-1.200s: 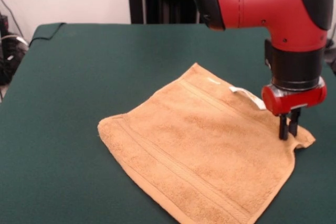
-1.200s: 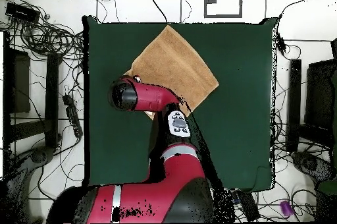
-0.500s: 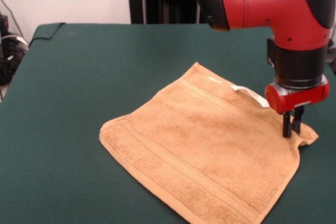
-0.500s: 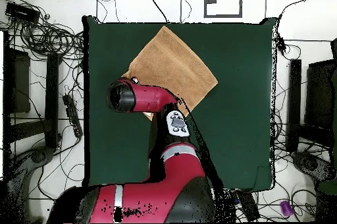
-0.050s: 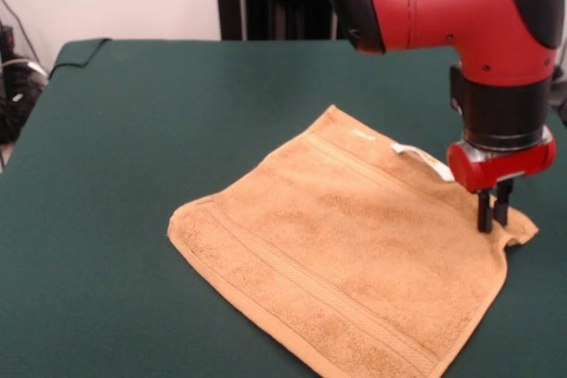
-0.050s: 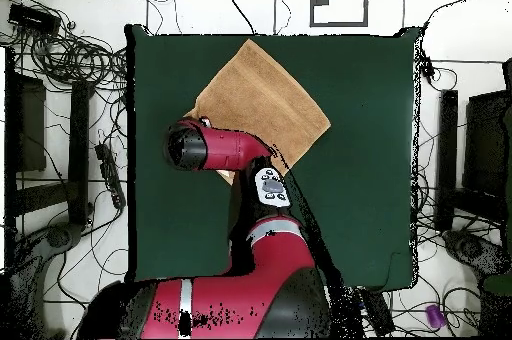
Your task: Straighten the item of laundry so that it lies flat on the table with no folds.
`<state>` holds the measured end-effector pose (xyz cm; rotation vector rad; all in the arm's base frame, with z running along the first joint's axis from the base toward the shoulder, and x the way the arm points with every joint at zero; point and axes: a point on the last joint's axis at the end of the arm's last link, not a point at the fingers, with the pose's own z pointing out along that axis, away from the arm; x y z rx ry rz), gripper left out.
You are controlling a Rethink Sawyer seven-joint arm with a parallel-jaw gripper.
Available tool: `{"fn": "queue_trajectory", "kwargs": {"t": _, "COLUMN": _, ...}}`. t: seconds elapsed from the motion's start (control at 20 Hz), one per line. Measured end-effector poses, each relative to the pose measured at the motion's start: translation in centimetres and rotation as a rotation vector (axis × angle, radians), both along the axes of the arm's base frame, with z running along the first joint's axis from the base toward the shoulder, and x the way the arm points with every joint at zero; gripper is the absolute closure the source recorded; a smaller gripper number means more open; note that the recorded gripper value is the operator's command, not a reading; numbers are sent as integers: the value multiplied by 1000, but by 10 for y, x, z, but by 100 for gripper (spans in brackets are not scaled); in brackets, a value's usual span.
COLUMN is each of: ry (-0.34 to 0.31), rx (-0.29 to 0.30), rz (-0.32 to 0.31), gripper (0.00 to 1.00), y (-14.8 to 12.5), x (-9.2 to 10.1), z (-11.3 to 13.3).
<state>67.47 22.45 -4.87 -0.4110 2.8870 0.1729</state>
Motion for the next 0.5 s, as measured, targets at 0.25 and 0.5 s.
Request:
{"fn": "queue_trajectory", "kwargs": {"t": 0.25, "ry": 1, "rx": 5, "rz": -2, "gripper": 100, "y": 0, "x": 0, "z": 0}}
{"fn": "queue_trajectory", "kwargs": {"t": 0.5, "ry": 0, "rx": 5, "rz": 4, "gripper": 100, "y": 0, "x": 0, "z": 0}}
